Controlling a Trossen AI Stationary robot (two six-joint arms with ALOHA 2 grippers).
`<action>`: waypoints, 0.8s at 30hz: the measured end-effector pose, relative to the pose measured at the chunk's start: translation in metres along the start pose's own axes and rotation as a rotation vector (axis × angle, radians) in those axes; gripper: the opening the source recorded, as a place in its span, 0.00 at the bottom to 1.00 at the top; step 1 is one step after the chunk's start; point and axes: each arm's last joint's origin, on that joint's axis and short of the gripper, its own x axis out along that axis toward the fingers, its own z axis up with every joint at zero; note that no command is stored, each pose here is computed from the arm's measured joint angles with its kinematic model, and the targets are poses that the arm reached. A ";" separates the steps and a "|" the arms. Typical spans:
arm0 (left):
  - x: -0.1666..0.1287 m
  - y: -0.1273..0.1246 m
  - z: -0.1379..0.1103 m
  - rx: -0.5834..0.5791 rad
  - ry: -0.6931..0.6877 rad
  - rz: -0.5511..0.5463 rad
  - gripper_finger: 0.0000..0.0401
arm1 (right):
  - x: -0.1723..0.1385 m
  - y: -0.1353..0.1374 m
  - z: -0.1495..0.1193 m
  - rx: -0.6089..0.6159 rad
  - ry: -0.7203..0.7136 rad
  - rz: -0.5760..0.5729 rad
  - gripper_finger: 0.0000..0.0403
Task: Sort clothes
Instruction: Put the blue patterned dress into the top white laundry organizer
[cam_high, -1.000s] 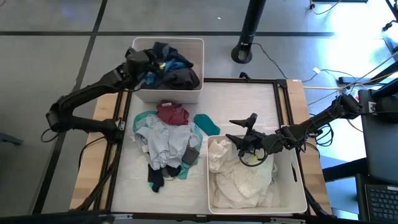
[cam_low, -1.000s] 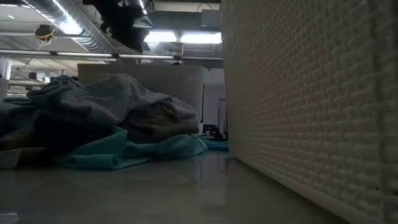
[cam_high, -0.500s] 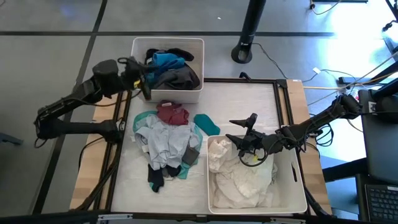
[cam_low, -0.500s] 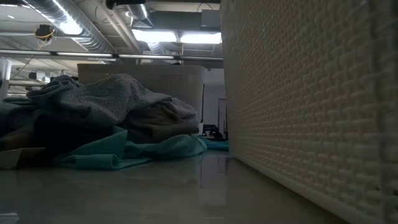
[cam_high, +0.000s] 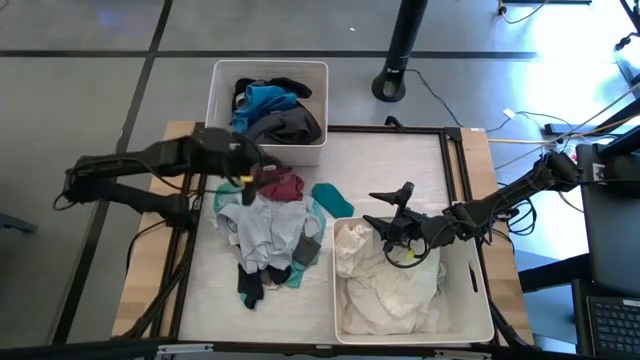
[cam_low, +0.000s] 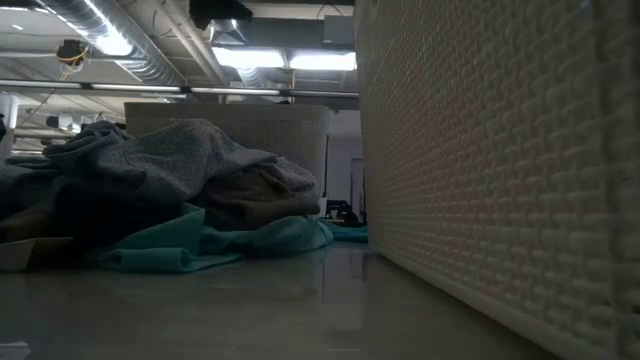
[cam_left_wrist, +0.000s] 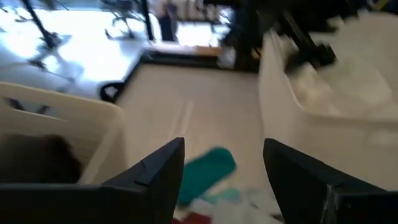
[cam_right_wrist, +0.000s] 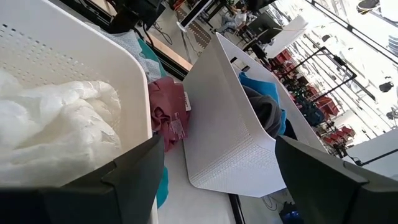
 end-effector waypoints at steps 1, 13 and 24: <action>0.004 -0.004 -0.003 0.003 0.018 -0.014 0.52 | 0.000 0.000 0.000 0.000 0.000 0.000 0.77; 0.052 -0.046 -0.071 -0.085 0.318 -0.037 0.52 | 0.000 0.000 0.000 -0.001 -0.003 0.006 0.77; 0.078 -0.059 -0.105 -0.100 0.595 -0.001 0.52 | 0.000 0.000 0.000 0.001 -0.005 0.006 0.77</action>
